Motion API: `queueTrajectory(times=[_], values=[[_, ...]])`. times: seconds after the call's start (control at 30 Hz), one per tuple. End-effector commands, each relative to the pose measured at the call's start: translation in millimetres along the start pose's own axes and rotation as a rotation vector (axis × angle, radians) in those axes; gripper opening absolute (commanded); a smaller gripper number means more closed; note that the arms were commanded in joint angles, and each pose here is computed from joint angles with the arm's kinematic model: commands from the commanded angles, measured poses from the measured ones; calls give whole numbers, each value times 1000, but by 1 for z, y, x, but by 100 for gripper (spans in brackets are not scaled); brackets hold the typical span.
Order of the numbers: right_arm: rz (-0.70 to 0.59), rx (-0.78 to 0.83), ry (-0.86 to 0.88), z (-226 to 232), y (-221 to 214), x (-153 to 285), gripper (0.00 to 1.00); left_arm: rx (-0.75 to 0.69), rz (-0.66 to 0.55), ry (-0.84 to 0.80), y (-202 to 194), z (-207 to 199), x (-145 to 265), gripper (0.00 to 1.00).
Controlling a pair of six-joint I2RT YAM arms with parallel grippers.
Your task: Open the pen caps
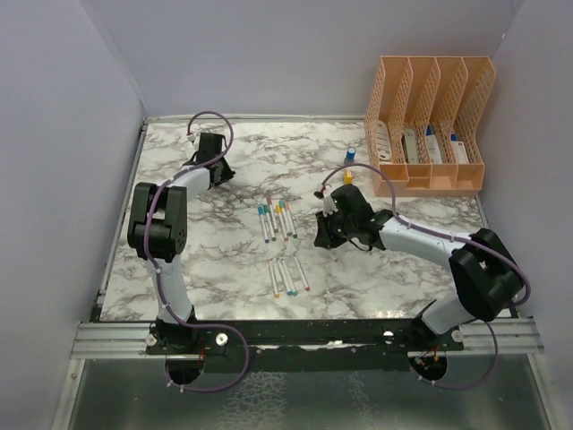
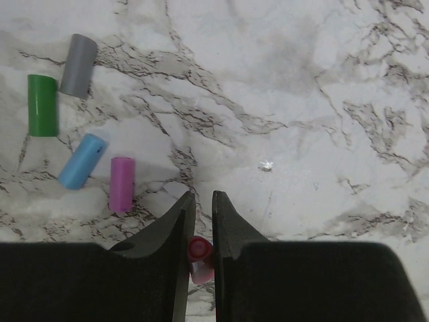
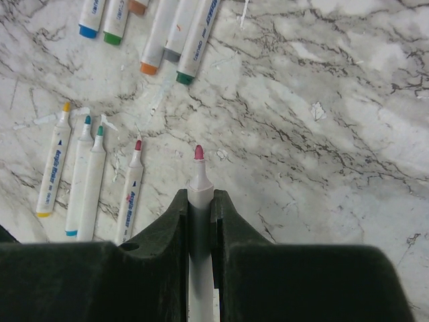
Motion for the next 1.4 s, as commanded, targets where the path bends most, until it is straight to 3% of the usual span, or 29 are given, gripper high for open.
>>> queueTrajectory(times=[0.0, 0.13, 0.3, 0.43, 0.6, 0.77, 0.83, 1.13, 1.23, 1.37], values=[[28, -10, -25, -2, -14, -11, 1, -26, 9, 81, 3, 18, -12, 0], [36, -38, -29, 0, -20, -16, 1, -18, 32, 94, -1, 25, -17, 7], [49, -72, -22, 6, -25, -23, 1, -13, 43, 105, -1, 31, -18, 35], [66, -89, -6, 14, -30, -27, 1, -4, 44, 112, 1, 35, -16, 48], [87, -120, 9, 24, -38, -30, 5, 23, 15, 74, 12, 31, -2, 51], [101, -167, 47, 34, -43, -29, 22, 57, -41, -69, 36, 10, 29, 52], [91, -186, 60, 38, -42, -26, 34, 74, -61, -127, 43, 1, 42, 52], [-51, -140, 7, 42, 1, -9, 48, 130, -139, -344, 44, -17, 103, 53], [-65, -71, -58, 37, 17, -17, 55, 140, -154, -396, 38, -18, 119, 60], [-19, 8, -169, 25, 30, -40, 56, 140, -160, -477, 25, -19, 135, 72]])
Point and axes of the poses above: each gripper's point midway between its finger pads, its own x axis back along the fingers, its own z axis along the line the jaws close on, y = z × x, the point moved 6 cm from there along x, back along the fingers, and after that the axes turned 5 degrees about -x, right-handed, at the moved point
